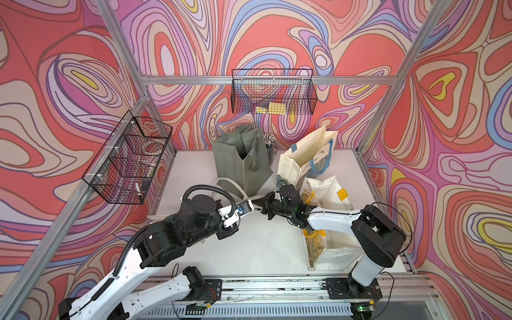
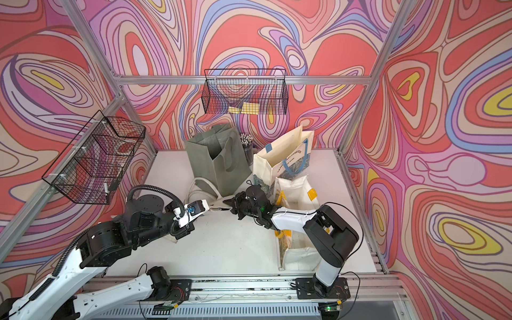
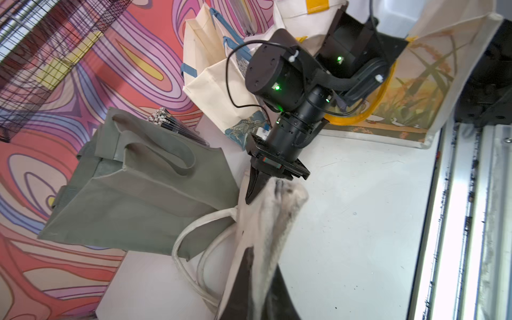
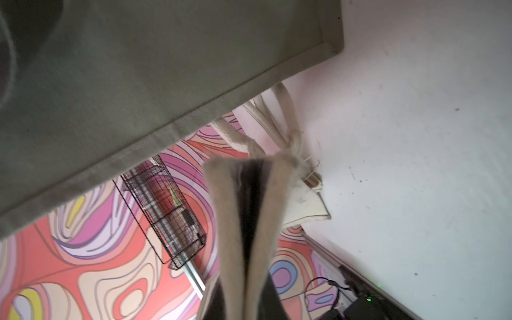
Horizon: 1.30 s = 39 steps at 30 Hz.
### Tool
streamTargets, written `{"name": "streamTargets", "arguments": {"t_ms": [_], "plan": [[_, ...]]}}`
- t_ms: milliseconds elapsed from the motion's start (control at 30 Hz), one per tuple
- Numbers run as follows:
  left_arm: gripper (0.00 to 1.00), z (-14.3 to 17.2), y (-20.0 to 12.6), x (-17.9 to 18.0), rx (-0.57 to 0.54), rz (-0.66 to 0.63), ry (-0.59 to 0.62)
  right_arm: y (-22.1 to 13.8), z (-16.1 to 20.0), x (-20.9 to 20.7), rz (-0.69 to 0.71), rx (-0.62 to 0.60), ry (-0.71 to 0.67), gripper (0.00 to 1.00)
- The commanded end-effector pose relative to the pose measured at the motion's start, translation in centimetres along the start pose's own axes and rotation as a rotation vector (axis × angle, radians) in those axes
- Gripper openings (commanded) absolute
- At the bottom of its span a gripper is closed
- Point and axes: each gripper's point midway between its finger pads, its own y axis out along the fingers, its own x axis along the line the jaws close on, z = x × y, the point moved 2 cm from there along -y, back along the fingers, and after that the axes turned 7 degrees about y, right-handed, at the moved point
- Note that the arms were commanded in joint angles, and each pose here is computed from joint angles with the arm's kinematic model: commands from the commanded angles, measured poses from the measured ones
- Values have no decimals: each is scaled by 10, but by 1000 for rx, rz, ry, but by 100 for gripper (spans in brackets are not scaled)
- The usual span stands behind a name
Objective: Put away the canvas bag
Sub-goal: Place the canvas bag at the center of the board.
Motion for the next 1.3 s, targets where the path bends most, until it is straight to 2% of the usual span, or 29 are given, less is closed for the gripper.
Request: {"name": "streamTargets", "arguments": {"t_ms": [0,67,167,267,367,467,633,700,767,1000,1067,1133,1267], "plan": [[4,-9,-19,-14,-55,94,-55,5,12,22,6,65,-117,3],[23,-5,-23,-13,-26,96,-68,7,15,23,27,82,-158,0],[38,-3,-30,-7,2,69,-92,8,17,22,40,98,-188,0],[50,-10,-43,2,-32,28,-116,7,18,18,78,98,-246,0],[57,-18,-58,16,-75,-46,-146,6,18,15,129,106,-333,0],[61,-26,-73,32,-93,-107,-190,5,18,15,154,119,-387,0],[64,-33,-91,55,-86,-207,-305,-1,8,7,174,102,-400,0],[65,-26,-93,66,-48,-282,-350,-2,6,6,175,101,-411,0],[65,-12,-91,73,35,-346,-387,-1,3,3,191,103,-420,0],[69,31,-56,63,343,-379,-499,3,1,2,195,115,-448,0],[71,51,-51,66,445,-418,-590,0,0,6,194,104,-471,0],[72,72,-44,66,527,-409,-744,-4,0,8,192,97,-501,0],[73,97,-24,61,577,-320,-970,-9,2,7,217,100,-552,0]]}}
